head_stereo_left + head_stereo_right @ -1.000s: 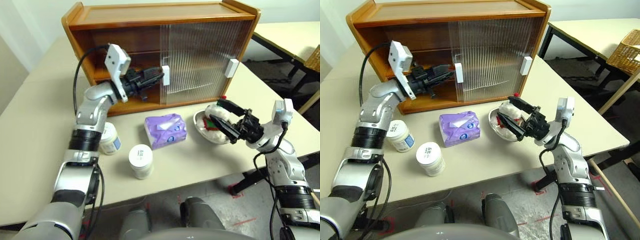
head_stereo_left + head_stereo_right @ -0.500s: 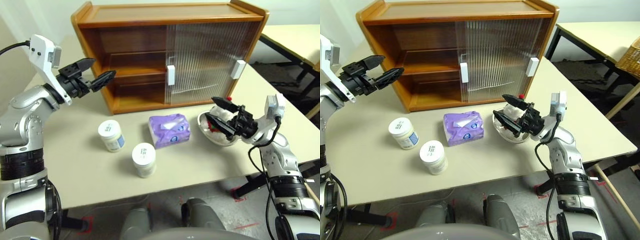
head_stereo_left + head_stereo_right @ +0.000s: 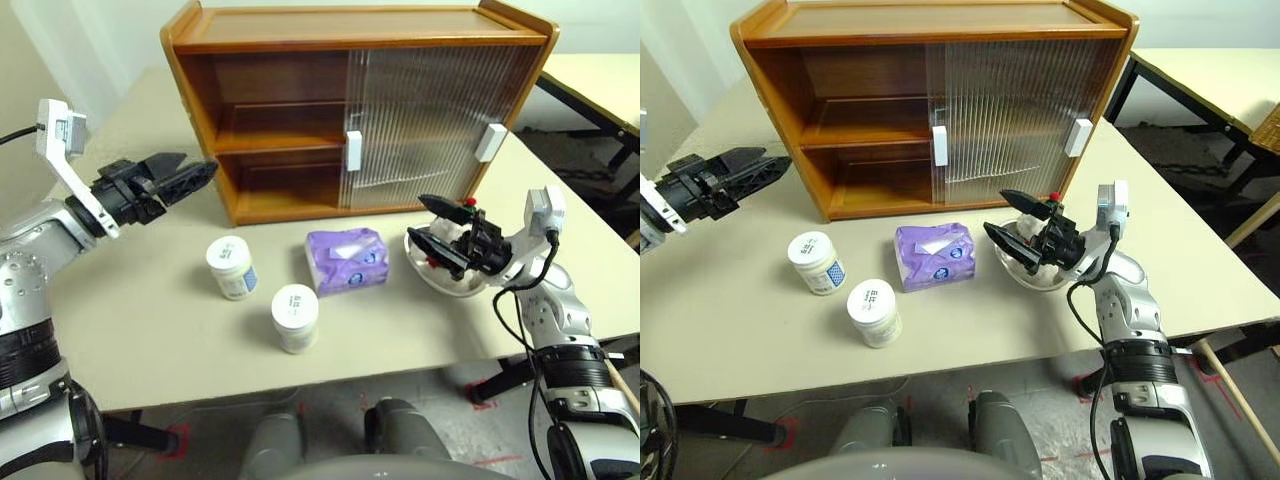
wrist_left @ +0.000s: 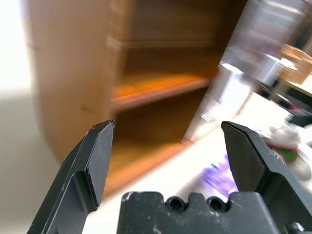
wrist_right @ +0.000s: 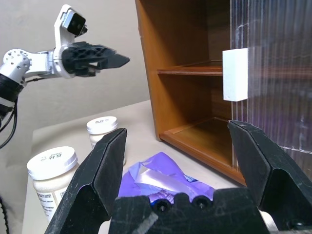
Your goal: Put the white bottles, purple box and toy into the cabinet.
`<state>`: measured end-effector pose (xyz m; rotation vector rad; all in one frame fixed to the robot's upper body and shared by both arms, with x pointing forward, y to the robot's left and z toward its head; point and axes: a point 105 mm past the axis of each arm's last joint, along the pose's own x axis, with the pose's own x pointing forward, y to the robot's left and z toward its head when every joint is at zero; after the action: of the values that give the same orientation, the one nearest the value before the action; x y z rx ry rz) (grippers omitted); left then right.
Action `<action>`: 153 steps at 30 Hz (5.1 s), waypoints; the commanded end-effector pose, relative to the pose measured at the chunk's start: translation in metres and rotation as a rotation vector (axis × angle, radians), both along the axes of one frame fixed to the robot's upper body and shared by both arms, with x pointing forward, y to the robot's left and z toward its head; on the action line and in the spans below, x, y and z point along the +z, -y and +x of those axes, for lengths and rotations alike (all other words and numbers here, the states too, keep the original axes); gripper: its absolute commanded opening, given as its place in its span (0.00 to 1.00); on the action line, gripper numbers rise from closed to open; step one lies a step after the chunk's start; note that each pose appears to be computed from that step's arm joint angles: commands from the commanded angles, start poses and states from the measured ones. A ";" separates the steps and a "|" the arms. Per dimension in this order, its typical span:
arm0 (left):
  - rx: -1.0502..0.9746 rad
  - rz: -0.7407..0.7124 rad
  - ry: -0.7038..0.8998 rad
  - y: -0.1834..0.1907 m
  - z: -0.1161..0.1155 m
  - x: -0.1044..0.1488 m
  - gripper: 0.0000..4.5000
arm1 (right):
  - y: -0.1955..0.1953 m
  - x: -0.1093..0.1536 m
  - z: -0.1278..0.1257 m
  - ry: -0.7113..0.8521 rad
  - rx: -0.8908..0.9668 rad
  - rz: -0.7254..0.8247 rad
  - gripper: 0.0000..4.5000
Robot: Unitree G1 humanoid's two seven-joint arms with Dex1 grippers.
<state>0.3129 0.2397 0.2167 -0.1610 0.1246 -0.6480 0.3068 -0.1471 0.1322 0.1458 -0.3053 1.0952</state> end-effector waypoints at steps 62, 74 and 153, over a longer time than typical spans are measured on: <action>-0.169 0.352 -0.151 0.005 -0.046 -0.196 0.99 | -0.008 0.005 -0.005 -0.011 0.004 -0.034 1.00; -0.157 0.232 -0.121 0.023 -0.034 -0.201 0.69 | -0.006 0.002 -0.006 -0.020 0.005 -0.045 1.00; 0.358 0.384 -0.025 0.101 0.136 -0.144 0.69 | -0.029 0.003 -0.013 0.001 -0.096 -0.061 1.00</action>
<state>0.4446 0.1422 0.0638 0.1694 0.2628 -0.2577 0.2947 -0.1211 0.1322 0.0988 -0.2622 1.0126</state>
